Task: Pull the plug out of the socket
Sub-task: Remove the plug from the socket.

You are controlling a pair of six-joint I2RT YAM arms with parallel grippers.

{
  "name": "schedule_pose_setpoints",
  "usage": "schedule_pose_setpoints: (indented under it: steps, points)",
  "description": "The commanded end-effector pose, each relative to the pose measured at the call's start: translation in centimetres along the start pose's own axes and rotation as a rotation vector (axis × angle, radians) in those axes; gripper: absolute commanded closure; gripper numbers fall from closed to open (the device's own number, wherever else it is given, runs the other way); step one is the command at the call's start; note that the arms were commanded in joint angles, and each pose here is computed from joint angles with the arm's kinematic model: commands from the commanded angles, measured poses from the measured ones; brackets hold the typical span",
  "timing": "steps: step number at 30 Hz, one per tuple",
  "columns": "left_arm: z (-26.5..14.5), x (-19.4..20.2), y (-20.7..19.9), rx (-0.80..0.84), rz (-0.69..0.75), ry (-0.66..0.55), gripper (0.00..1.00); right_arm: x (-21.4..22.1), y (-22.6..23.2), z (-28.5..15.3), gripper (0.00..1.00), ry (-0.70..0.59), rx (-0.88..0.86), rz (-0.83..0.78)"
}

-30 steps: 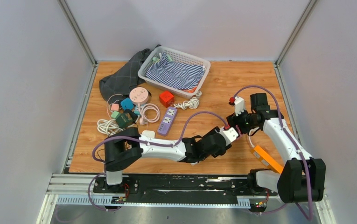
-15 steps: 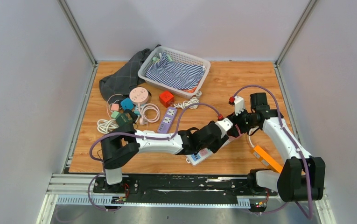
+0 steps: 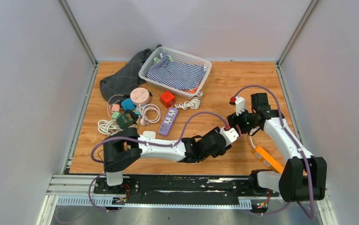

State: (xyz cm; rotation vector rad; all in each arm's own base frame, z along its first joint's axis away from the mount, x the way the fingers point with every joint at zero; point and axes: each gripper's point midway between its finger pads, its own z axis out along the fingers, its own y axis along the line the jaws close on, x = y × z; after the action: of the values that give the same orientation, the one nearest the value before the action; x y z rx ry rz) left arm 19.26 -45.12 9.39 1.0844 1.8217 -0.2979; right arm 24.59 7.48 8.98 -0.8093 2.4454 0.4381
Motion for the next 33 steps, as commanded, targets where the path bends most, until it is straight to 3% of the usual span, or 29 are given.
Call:
schedule_pose_setpoints:
  steps: [1, 6, 15, 17, 20, 21, 33]
  points:
    - [-1.0, -3.5, 1.6, 0.005, -0.13, -0.081, 1.0, 5.2, -2.5, 0.4, 0.45, 0.213, 0.129, 0.002]
    - [-1.1, -3.9, 2.1, 0.077, -0.276, -0.082, 1.0, 5.1, -2.5, 0.4, 0.45, 0.212, 0.129, 0.002]
    - [-1.6, -3.2, 3.5, -0.077, -0.073, -0.081, 1.0, 5.2, -2.6, 0.4, 0.44, 0.213, 0.134, 0.003]
    - [-1.9, -3.3, 3.4, -0.063, -0.083, -0.085, 1.0, 5.0, -2.7, 0.3, 0.38, 0.209, 0.137, -0.002]
    - [-2.9, -3.3, 3.4, -0.037, -0.092, -0.097, 1.0, 4.4, -2.5, -0.1, 0.03, 0.188, 0.136, -0.003]
    - [-3.3, -3.5, 3.6, -0.034, -0.097, -0.104, 1.0, 4.2, -2.4, -0.3, 0.0, 0.178, 0.136, -0.005]
    - [-7.3, -2.0, 7.2, -0.024, -0.205, -0.137, 1.0, 1.6, -1.5, -1.9, 0.0, 0.057, 0.13, -0.034]
